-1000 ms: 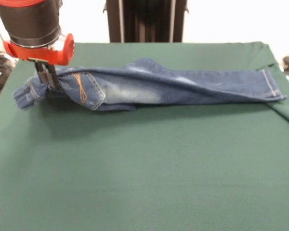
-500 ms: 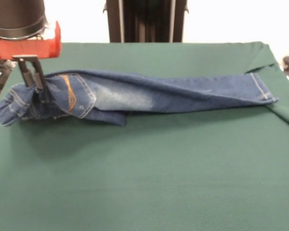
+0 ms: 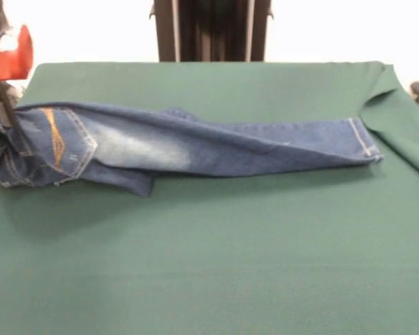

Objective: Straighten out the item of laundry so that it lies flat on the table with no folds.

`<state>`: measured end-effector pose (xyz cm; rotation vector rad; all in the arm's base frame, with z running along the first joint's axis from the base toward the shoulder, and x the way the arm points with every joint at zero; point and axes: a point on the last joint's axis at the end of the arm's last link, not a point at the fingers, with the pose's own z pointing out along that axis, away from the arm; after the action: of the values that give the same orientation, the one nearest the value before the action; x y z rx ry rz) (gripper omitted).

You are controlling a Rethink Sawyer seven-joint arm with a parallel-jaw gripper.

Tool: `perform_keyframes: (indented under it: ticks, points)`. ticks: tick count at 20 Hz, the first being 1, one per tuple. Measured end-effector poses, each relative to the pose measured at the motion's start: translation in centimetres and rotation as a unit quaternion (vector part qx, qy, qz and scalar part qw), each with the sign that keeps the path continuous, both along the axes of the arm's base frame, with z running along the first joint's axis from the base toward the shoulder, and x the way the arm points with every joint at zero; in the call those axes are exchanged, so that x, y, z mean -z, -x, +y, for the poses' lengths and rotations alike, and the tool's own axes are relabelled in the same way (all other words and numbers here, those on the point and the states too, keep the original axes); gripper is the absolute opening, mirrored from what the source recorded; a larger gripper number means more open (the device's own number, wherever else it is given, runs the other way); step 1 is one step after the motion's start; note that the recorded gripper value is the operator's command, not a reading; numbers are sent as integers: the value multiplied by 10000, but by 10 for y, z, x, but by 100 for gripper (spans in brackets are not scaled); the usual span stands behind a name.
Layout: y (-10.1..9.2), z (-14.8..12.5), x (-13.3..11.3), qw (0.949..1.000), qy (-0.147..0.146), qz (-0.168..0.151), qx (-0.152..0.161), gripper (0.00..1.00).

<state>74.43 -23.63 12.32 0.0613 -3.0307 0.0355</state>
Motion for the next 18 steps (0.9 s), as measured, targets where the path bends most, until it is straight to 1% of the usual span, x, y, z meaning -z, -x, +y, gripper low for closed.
perform_keyframes:
  ticks: [4,5,6,11,18]
  points:
    - [7,-21,11,9997,-143,21,220,0]
    - [12,-31,20,9993,-207,55,314,0]
    - [13,-33,22,9992,-221,63,337,0]
    - [17,-39,35,9988,-273,80,393,0]
    - [15,-37,36,9989,-261,26,385,0]
